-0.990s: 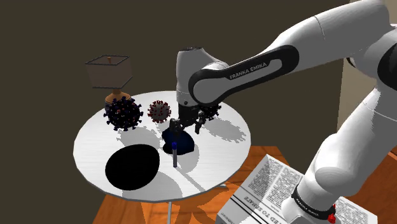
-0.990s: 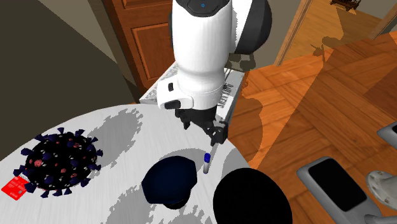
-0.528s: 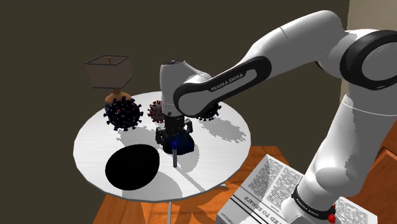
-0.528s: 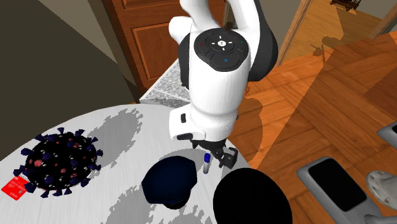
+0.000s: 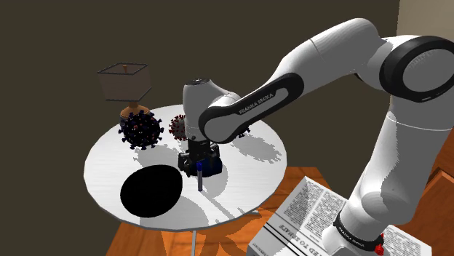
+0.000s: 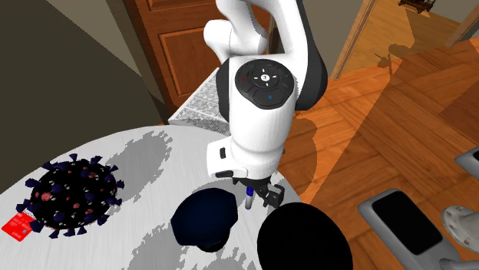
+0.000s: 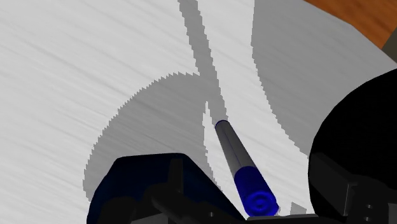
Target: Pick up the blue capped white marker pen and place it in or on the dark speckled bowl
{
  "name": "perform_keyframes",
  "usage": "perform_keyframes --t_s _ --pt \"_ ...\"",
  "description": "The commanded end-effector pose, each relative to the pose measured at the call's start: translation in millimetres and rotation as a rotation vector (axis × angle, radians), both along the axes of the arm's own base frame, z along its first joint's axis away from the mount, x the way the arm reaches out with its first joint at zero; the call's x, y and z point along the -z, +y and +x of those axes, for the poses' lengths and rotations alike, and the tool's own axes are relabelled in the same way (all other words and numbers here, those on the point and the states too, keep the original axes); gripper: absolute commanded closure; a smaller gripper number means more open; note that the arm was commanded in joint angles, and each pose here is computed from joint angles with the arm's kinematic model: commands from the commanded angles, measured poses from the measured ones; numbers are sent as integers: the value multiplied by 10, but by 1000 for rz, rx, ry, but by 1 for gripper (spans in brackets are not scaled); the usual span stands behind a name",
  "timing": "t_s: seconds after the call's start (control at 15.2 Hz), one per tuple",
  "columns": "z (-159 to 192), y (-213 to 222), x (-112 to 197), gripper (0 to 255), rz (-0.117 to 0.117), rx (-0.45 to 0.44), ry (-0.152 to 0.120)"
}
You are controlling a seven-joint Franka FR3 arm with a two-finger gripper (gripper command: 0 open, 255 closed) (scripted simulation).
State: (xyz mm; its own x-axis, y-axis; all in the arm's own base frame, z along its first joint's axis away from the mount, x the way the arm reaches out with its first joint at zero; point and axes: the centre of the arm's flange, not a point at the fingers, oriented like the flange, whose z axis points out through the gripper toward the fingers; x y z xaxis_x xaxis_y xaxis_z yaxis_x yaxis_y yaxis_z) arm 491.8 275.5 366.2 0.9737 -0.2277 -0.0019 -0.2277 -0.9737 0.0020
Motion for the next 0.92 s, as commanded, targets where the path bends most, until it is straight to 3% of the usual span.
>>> perform_keyframes --t_s 0.0,0.2,0.26,0.86 --pt "0 0 4 0 0 0 0" --pt "0 0 4 0 0 0 0" --pt "0 0 4 255 0 0 0" --pt "0 0 4 255 0 0 0"
